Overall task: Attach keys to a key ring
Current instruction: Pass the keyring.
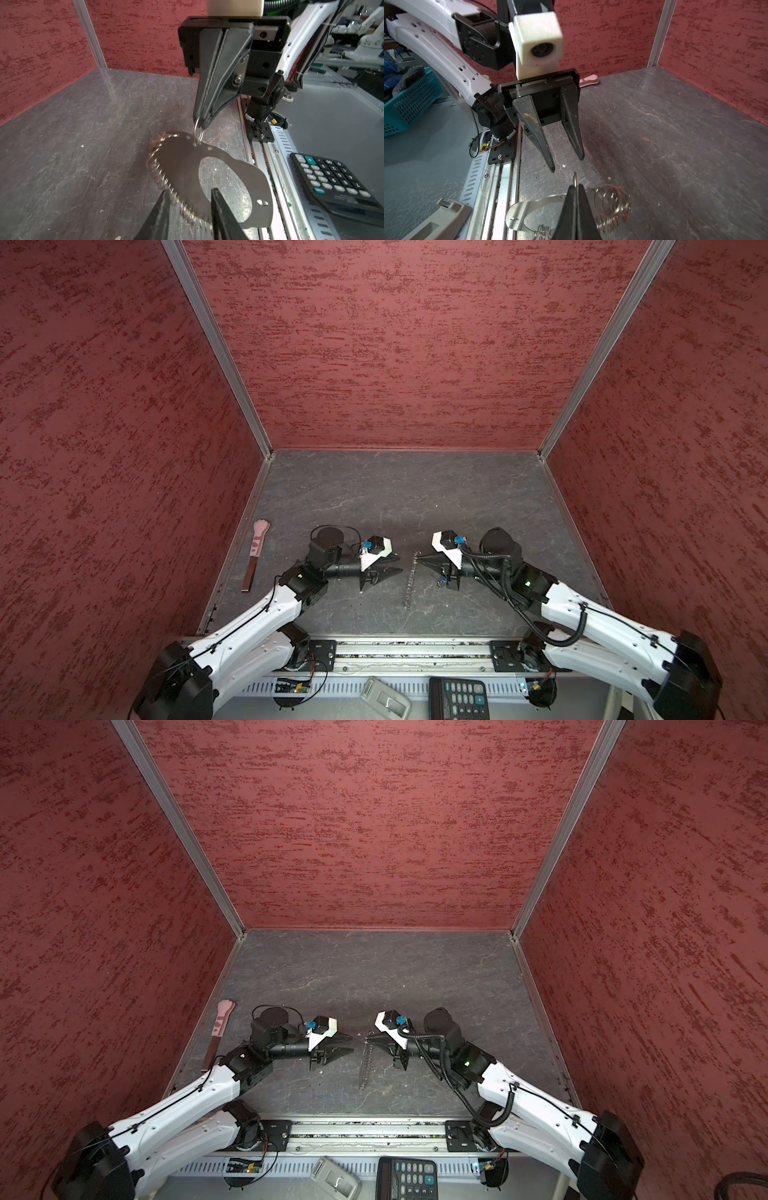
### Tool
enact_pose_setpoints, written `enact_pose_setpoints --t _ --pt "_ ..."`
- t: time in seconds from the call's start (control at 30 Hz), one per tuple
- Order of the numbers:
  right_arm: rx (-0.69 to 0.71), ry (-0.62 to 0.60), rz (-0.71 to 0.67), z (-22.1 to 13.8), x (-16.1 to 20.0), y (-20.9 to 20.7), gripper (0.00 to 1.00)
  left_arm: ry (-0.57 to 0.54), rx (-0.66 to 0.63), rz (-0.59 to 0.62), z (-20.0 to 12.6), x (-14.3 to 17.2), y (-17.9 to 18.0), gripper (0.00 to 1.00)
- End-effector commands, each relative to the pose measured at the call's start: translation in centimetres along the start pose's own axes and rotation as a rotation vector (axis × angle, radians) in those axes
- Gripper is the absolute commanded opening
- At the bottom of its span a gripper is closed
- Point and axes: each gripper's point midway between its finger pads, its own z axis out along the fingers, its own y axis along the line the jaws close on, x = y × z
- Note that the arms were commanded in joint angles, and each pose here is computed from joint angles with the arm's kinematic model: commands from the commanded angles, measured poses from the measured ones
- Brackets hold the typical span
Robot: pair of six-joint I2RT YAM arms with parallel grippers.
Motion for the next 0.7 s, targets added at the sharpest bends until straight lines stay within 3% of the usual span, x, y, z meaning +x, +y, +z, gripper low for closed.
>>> enact_pose_setpoints --t 0.0,0.27,0.67 --pt "-0.084 -0.132 -0.029 -0.3 -2.9 1.4 0.00 -0.125 0.057 0.048 -0.5 -3.1 -0.8 0.36" --pt "-0.187 -0.110 -0.024 0.6 -2.4 2.4 0.00 -0.159 0.119 0.053 -0.9 -3.6 -1.7 0.27" --pt "-0.202 -0.077 -0.032 1.0 -2.2 2.4 0.00 -0.093 0.227 0.011 0.2 -2.7 -2.8 0.18"
